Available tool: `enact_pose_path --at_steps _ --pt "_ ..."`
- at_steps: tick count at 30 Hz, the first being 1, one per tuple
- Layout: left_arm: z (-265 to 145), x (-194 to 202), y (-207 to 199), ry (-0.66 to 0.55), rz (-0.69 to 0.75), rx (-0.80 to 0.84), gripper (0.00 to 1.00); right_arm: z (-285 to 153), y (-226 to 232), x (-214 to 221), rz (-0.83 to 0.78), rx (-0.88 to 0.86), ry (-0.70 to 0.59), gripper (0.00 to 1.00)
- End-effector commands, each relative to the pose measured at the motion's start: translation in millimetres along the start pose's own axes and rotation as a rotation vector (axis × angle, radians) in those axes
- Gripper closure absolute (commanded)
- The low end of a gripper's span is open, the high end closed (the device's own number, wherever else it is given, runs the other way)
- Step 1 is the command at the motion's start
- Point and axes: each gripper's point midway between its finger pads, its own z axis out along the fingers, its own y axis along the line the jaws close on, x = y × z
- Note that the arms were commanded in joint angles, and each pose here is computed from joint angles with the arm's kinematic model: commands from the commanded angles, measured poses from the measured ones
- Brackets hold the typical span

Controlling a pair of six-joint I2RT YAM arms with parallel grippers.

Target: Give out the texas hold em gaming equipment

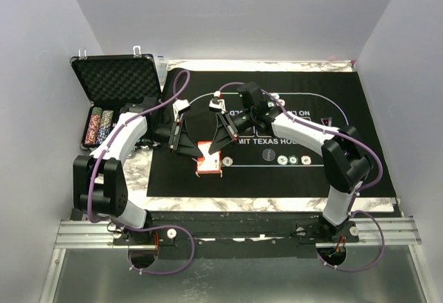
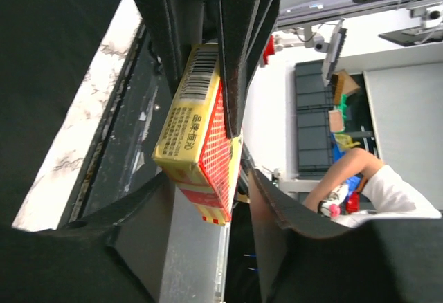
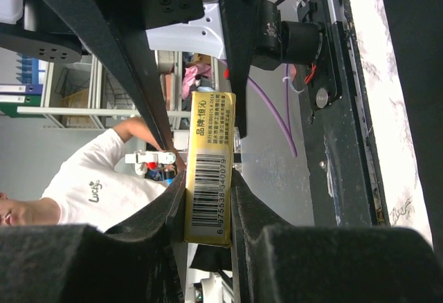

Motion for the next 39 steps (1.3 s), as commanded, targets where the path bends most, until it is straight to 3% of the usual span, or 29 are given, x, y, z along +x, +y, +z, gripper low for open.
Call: enact_pose_path --at_steps 1,5,7,8,10,12,23,30,36,39 --pt "6.2 -5.9 -17.8 -0.017 -0.035 0.121 0.57 -1.8 14.1 -7.5 -0.036 -0.028 0.003 0.99" --pt "7.8 -5.6 -18.3 -0.018 -0.058 0.143 0.78 -1.1 17.0 -11.6 -0.070 -0.037 -0.002 0.99" --pt "7.6 -6.1 -20.9 -0.026 -0.069 0.163 0.93 -0.9 18.0 -13.9 -0.078 -0.035 -0.008 0.88" --pt "7.3 -6.7 -23.3 -0.031 -0.072 0.175 1.00 -0.8 18.5 -16.1 -0.082 -0.030 -0.016 0.76" --pt "5.7 -8.9 -27.5 -0.045 -0.086 0.199 1.00 -1.6 17.5 -21.4 -0.082 -0.009 -0.038 0.31" --pt "0.4 -14.7 -30.3 -0.078 -0.103 0.226 1.00 -6.2 13.5 -24.8 -0.063 0.030 -0.069 0.01" --pt "-31.1 -61.2 -27.3 -0.292 -0.094 0.244 1.00 -22.8 -11.9 -25.9 0.000 0.168 -0.164 0.00" --pt "-37.8 -61.9 -31.9 -0.300 -0.105 0.229 1.00 -6.2 -14.1 -27.3 -0.034 0.184 -0.156 0.00" --pt "-43.9 -36.8 -22.0 -0.247 -0.280 0.180 1.00 -20.7 17.1 -27.8 -0.195 0.240 -0.155 0.00" --pt "-45.7 -29.7 -27.1 -0.251 -0.312 0.171 1.00 -26.1 21.5 -17.2 -0.199 0.268 -0.147 0.00"
